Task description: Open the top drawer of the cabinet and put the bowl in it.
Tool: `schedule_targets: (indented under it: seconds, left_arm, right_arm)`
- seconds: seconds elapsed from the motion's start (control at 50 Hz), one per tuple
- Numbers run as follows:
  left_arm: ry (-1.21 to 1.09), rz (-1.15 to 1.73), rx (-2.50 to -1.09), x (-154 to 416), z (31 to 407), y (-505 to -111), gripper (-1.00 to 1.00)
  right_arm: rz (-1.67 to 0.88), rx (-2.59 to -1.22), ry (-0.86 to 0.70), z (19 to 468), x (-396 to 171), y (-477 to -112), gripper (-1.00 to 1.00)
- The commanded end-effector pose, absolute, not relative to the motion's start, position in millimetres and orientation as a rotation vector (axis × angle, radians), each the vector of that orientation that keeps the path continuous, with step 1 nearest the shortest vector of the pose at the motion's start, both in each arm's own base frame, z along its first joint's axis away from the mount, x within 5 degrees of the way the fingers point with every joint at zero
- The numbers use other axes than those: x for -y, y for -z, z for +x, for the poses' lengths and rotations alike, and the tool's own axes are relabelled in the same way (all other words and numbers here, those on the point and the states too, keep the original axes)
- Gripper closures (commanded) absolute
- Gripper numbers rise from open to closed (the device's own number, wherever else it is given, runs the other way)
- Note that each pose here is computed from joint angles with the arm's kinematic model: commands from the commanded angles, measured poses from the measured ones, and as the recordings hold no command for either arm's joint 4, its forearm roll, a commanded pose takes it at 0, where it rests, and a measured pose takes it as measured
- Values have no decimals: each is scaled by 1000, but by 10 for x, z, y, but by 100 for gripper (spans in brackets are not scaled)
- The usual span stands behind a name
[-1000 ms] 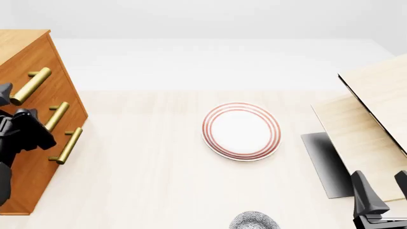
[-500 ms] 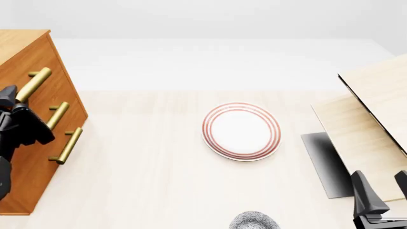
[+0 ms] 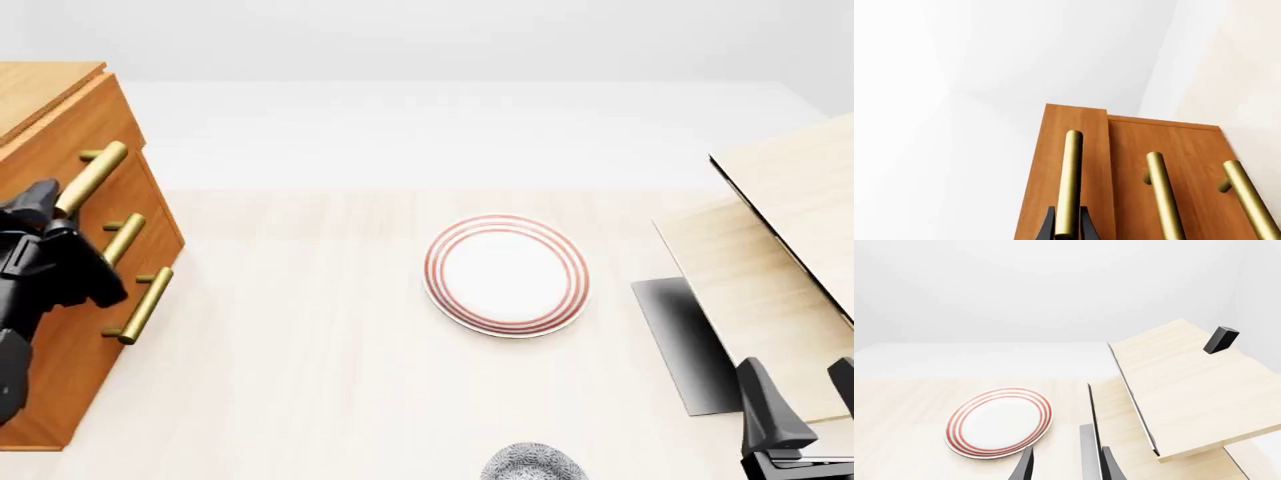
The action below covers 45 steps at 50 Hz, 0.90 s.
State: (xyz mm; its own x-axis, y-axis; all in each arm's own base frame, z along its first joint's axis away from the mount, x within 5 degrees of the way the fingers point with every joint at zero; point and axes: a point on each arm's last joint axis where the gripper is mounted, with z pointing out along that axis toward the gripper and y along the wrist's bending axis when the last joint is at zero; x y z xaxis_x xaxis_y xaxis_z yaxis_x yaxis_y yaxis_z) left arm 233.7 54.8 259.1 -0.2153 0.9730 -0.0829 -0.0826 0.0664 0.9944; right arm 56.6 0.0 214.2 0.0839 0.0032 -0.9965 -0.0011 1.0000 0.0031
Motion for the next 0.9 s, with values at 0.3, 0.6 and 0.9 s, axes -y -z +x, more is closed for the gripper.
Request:
schedule_targets:
  seconds: [0.3,0.6,0.9]
  left_arm:
    - [-1276,1047,-1302,-323,2330,-2599,100]
    - [-1240,1084,-1258,-190,2371,-2604,100]
    - [-1207,1114,-1217,-65,2380,-2622,100]
  right_arm:
    - [2,-1487,-3,566,0,-2140,-100]
    - [2,-1486,-3,566,0,-2140,-100]
    - [1,-1486,-2,566,0,-2140,-100]
